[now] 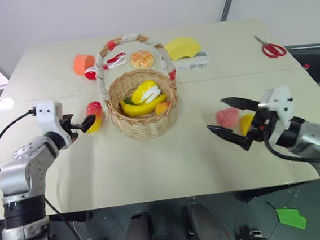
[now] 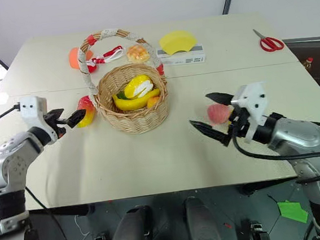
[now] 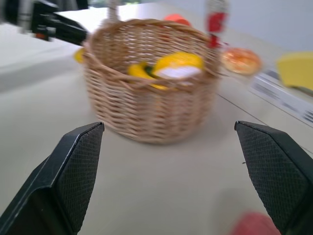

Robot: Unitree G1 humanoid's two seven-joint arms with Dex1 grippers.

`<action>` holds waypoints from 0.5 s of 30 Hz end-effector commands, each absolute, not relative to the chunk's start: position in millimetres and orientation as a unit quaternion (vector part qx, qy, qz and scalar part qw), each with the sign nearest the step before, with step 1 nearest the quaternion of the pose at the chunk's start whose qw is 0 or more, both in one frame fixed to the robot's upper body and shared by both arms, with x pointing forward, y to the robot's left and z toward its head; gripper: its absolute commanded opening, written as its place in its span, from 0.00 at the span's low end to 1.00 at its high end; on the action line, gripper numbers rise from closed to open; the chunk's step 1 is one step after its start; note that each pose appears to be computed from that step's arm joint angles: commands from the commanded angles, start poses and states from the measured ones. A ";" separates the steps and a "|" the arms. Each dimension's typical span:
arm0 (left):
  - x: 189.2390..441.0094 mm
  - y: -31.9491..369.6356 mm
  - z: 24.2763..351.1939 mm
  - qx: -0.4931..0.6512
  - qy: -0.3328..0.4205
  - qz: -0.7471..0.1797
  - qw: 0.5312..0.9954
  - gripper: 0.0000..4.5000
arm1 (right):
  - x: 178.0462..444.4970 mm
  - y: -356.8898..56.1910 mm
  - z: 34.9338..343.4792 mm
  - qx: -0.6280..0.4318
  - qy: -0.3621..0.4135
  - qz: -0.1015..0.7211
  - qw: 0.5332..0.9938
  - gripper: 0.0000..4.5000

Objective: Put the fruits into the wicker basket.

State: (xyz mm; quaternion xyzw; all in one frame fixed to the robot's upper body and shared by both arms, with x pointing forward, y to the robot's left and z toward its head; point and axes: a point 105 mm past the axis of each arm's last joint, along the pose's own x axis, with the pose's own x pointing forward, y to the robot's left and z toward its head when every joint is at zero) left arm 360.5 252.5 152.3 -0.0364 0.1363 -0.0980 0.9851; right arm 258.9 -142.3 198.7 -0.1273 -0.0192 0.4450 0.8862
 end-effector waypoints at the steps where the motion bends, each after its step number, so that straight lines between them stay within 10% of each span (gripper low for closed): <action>1: 371.0 246.0 162.4 -0.037 0.161 -0.089 0.982 1.00 | 246.1 -117.0 206.5 -0.122 -0.044 0.489 0.863 0.99; 15: 403.8 224.5 147.9 0.023 0.235 -0.078 0.969 1.00 | 237.7 -84.9 200.7 -0.094 -0.061 0.533 0.839 0.99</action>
